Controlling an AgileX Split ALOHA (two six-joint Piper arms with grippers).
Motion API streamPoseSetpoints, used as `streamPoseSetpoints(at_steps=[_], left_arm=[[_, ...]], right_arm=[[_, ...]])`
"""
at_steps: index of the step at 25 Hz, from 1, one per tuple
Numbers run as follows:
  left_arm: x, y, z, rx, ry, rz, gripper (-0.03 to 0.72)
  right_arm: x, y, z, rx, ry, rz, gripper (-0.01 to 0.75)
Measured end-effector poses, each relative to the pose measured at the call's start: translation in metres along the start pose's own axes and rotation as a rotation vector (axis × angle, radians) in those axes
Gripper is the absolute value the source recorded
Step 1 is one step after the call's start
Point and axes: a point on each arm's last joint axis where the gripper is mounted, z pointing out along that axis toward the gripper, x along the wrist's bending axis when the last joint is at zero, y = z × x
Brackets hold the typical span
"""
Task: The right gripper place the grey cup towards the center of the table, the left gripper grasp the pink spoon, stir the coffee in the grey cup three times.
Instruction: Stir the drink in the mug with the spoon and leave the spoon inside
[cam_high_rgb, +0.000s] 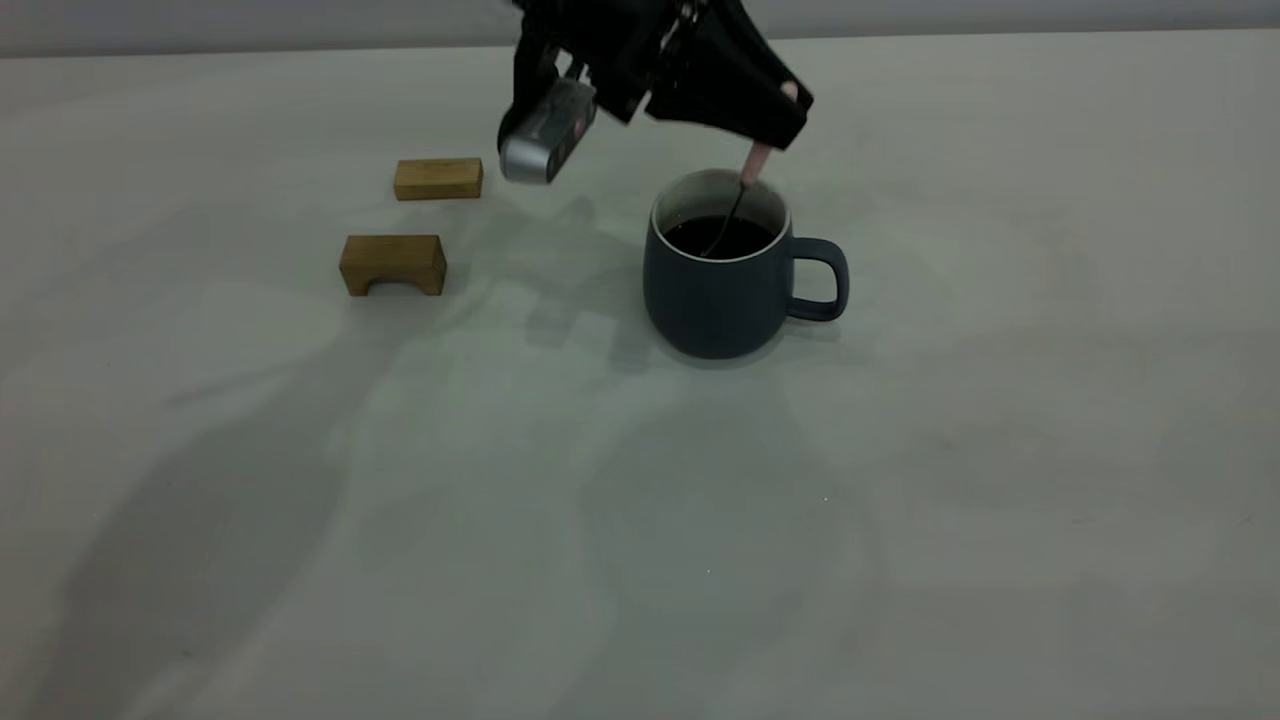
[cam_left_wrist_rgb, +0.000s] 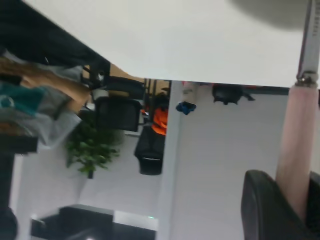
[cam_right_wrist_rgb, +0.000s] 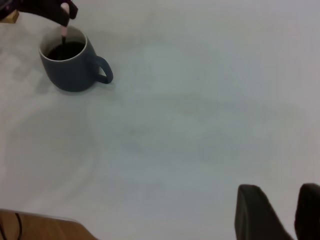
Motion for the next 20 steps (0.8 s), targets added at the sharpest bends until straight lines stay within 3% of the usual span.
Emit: streamPoseSetpoints(at_steps=[5, 10, 15, 20], left_arm=[[-0.004, -0.003, 0.001, 0.055, -0.042, 0.112, 0.166], [-0.006, -0.006, 0.004, 0.172, -0.063, 0.0, 0.166], [-0.004, 0.004, 0.007, 0.101, -0.022, -0.153, 0.166], [-0.011, -0.002, -0.003, -0.031, -0.019, -0.073, 0.166]], right_arm=[[0.0, 0.0, 0.0, 0.0, 0.0, 0.0, 0.238], [0.0, 0.0, 0.0, 0.0, 0.0, 0.0, 0.238], [0.0, 0.0, 0.0, 0.0, 0.0, 0.0, 0.238], [0.0, 0.0, 0.0, 0.0, 0.0, 0.0, 0.238]])
